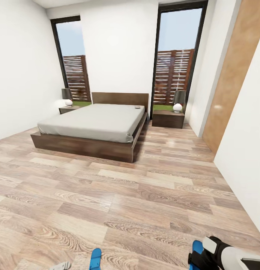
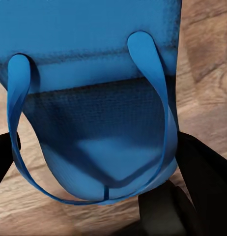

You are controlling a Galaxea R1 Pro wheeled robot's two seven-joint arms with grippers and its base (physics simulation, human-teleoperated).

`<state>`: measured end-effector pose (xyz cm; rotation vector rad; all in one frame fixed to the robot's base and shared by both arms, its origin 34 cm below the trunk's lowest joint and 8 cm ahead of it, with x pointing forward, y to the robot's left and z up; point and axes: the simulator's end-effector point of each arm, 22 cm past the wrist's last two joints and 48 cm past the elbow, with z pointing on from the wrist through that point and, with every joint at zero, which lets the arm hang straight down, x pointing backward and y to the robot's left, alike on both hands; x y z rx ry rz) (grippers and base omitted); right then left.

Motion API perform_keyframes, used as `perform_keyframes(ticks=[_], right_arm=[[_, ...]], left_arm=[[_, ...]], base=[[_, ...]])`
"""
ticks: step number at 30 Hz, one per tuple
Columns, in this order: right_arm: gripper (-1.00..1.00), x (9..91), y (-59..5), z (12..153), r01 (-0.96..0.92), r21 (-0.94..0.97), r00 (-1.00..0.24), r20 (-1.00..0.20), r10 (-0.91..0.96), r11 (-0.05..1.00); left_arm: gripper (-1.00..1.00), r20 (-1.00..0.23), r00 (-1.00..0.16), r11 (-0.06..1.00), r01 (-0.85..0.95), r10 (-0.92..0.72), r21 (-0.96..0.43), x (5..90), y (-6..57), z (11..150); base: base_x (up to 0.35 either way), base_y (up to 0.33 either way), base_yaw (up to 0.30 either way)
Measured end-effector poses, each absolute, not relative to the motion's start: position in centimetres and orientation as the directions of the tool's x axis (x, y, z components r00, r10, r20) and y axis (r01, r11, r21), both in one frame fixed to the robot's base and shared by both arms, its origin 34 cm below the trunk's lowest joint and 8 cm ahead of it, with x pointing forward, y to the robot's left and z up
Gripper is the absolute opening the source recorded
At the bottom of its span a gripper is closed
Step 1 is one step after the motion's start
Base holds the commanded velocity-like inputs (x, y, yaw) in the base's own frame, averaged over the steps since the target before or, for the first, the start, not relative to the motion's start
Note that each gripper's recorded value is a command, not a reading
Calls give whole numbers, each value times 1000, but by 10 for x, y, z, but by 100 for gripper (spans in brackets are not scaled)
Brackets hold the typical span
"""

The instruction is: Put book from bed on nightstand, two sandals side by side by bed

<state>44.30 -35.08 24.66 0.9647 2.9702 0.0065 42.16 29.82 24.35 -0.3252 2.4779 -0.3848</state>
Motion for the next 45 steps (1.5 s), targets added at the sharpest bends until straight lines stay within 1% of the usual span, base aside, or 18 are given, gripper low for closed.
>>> perform_keyframes(ticks=[31, 35, 39, 42, 45], right_arm=[[-100, 443, -359, 247, 587, -1, -809, -30, 587, 809], [-100, 453, -366, 247, 593, -5, -802, -88, 590, 805], [-100, 470, -379, 250, 608, -9, -780, -195, 595, 794], [-100, 480, -385, 252, 618, -2, -762, -247, 598, 786], [-100, 482, -386, 253, 621, 3, -757, -259, 600, 784]], left_arm=[[100, -530, -785, 929, -150, -320, -339, 422, 304, 244], [100, -542, -779, 932, -147, -315, -331, 427, 310, 248], [100, -560, -768, 934, -141, -312, -327, 436, 314, 255], [100, -549, -773, 931, -145, -318, -335, 440, 312, 257], [100, -529, -783, 925, -152, -328, -349, 449, 309, 260]], base=[[0, 0, 0], [0, 0, 0], [0, 0, 0], [0, 0, 0], [0, 0, 0]])
